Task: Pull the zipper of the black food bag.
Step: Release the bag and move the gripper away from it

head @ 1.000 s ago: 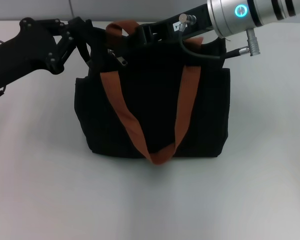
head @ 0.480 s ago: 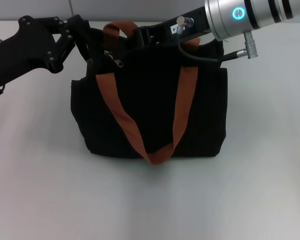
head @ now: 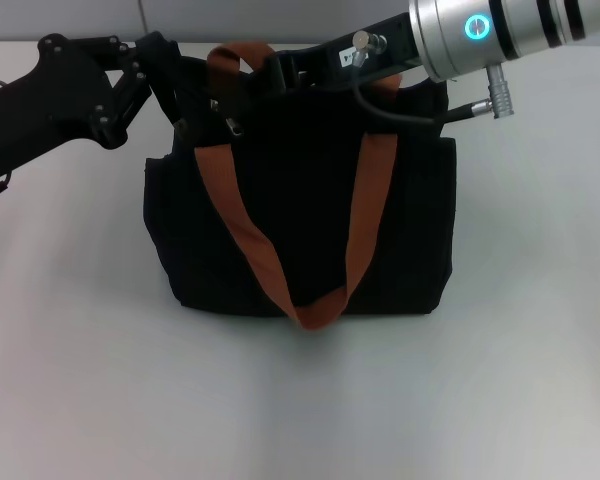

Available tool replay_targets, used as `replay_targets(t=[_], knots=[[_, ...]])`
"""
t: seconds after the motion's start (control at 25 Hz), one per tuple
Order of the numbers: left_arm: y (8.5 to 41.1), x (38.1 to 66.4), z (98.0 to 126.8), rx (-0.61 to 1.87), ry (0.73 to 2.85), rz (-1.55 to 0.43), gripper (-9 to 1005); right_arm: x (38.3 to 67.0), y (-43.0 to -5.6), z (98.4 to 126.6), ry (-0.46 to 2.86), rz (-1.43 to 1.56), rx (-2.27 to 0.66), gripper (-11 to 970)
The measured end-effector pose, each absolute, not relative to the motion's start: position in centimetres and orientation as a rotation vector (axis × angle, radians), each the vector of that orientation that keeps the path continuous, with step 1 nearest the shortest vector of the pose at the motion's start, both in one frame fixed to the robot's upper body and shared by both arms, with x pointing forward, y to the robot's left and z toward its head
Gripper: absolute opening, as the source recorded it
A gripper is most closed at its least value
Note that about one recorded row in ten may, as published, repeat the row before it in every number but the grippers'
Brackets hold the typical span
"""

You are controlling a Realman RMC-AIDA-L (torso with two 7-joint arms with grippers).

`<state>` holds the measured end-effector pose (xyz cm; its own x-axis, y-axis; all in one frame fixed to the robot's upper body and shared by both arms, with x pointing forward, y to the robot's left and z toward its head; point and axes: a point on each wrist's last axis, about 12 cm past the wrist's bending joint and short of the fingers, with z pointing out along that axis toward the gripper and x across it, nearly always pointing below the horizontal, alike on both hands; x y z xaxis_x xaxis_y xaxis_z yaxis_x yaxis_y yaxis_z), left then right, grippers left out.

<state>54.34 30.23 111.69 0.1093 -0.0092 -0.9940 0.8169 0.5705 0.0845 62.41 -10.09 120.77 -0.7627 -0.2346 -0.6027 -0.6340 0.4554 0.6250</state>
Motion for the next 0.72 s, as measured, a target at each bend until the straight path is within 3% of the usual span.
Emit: replay_targets(t=[0.72], knots=[[30.2, 54.4, 111.8, 0.775, 1.33, -0.717, 22, 61.9, -8.3, 120.5, 2.242, 1.231, -0.807, 114]])
